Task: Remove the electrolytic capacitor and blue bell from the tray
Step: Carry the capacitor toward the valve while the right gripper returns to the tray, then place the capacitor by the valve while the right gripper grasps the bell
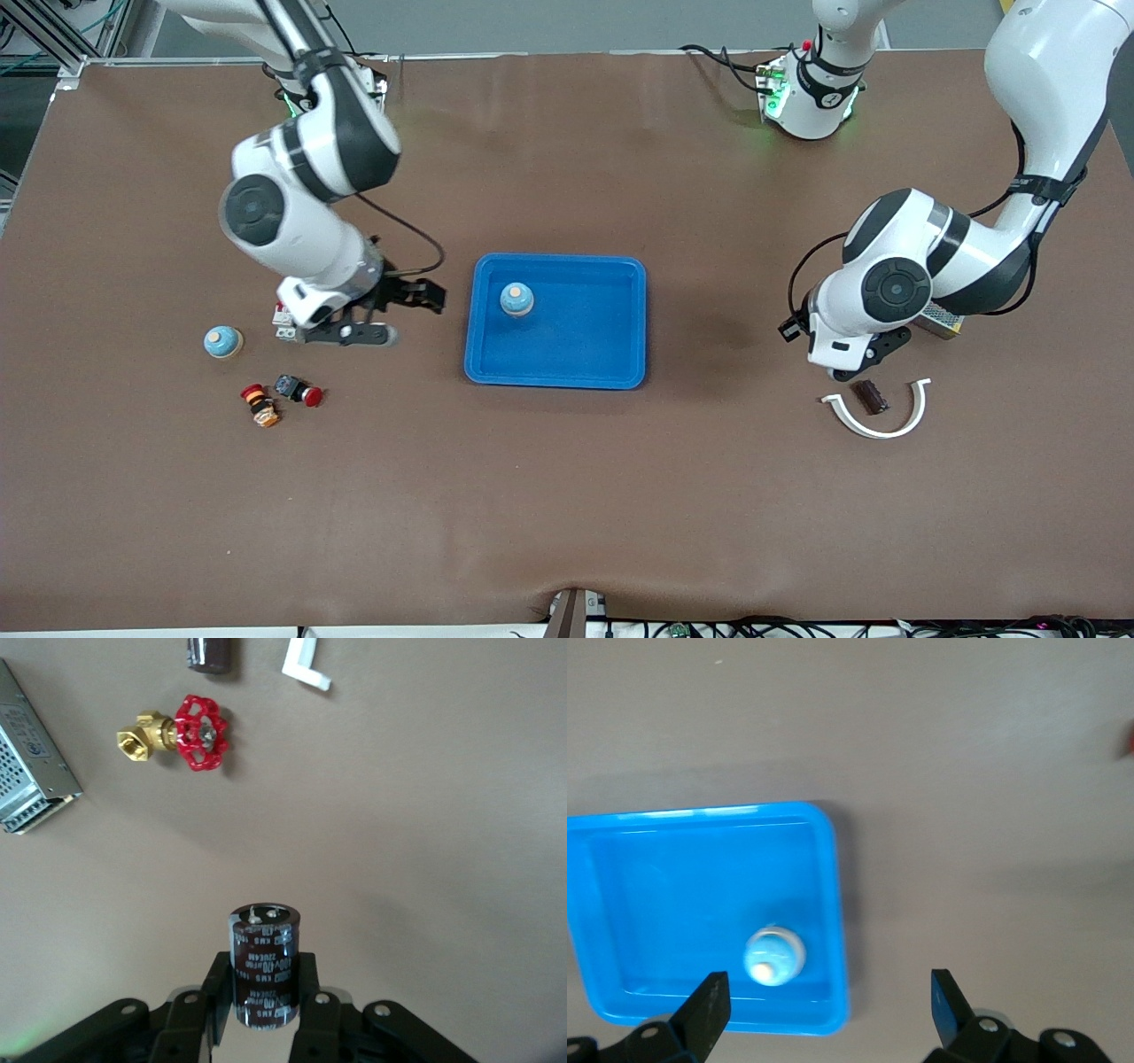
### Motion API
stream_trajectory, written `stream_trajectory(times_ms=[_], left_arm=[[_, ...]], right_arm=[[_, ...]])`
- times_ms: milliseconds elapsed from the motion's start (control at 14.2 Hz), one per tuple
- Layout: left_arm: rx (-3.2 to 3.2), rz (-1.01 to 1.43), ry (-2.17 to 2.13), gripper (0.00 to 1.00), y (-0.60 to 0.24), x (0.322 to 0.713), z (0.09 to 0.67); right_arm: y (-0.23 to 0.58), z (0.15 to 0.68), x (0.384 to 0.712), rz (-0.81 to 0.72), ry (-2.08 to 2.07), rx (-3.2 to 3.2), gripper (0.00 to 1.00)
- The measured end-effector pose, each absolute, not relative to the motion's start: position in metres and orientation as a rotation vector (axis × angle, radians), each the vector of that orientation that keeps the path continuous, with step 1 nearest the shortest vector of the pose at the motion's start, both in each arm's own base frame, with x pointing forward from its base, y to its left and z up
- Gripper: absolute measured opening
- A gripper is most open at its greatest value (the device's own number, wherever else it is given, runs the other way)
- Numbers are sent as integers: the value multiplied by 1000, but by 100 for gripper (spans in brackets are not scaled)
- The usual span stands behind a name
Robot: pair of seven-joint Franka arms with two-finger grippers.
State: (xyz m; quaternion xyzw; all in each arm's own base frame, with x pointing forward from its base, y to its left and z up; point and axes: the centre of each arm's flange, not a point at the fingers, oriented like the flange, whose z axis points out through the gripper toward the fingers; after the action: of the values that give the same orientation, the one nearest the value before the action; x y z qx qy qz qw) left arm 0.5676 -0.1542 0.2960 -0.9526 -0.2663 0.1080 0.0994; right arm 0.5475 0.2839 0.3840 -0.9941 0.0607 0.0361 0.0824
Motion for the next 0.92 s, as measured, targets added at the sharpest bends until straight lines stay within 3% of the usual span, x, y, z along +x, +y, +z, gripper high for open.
stream_trajectory(times_ms=[916], left_arm=[[-2759,271,-608,33,-89,518,218]], right_arm=[[394,270,497,-7,206,-3106,100]])
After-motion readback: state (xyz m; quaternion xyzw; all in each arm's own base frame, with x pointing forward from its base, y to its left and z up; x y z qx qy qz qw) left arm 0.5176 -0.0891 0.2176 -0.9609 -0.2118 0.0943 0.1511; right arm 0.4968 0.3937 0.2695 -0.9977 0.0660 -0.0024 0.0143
